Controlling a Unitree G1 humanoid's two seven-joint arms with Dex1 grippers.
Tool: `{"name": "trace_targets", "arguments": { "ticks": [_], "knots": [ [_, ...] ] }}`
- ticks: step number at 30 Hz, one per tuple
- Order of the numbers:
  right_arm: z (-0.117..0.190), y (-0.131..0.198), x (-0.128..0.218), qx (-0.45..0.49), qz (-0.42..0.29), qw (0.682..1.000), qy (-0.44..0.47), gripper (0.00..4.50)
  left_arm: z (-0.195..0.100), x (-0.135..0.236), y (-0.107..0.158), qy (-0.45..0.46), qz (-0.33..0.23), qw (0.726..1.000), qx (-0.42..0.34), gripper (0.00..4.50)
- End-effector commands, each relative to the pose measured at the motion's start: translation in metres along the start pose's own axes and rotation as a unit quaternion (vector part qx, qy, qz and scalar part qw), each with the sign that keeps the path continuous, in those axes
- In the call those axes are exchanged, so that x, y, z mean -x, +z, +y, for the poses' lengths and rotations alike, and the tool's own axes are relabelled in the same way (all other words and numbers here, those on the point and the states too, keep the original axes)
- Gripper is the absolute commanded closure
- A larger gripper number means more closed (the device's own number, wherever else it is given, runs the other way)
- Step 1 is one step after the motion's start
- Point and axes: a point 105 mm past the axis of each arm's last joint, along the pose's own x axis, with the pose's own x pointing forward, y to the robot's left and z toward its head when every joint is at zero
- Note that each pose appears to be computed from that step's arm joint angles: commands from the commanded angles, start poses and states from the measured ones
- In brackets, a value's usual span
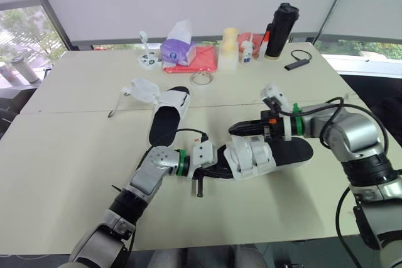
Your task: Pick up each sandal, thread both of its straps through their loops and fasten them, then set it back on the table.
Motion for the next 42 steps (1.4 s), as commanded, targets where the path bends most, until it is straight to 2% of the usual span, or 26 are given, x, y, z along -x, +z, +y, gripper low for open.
{"name": "trace_targets", "arguments": {
  "ticks": [1,11,19,26,33,36,40,41,42],
  "knots": [
    [-0.011,0.012,0.004,0.038,-0.003,0.999,-0.026,4.46,-0.024,-0.006,-0.034,-0.047,0.06,0.996,0.037,4.5],
    [-0.029,-0.008,0.003,0.055,0.042,0.996,-0.061,4.46,-0.024,-0.006,-0.035,-0.045,0.062,0.996,0.035,4.5],
    [-0.04,-0.039,-0.003,0.11,0.138,0.981,-0.085,4.46,-0.022,-0.005,-0.035,-0.039,0.063,0.997,0.03,4.5],
    [-0.043,-0.059,-0.001,0.083,0.192,0.974,-0.091,4.46,-0.023,-0.006,-0.034,-0.036,0.062,0.997,0.03,4.5],
    [-0.045,-0.066,0.001,0.071,0.21,0.97,-0.101,4.46,-0.023,-0.006,-0.034,-0.034,0.061,0.997,0.03,4.5],
    [-0.046,-0.062,-0.001,0.07,0.2,0.972,-0.105,3.52,-0.023,-0.006,-0.034,-0.035,0.061,0.997,0.029,4.5],
    [-0.054,-0.06,0.0,0.08,0.2,0.968,-0.131,1.42,-0.023,-0.005,-0.034,-0.035,0.061,0.997,0.03,4.5],
    [-0.057,-0.059,0.0,0.084,0.199,0.967,-0.138,1.01,-0.023,-0.005,-0.034,-0.036,0.061,0.997,0.03,4.5],
    [-0.059,-0.059,0.001,0.087,0.2,0.965,-0.146,1.01,-0.023,-0.005,-0.034,-0.036,0.061,0.997,0.03,4.5]
  ]
}}
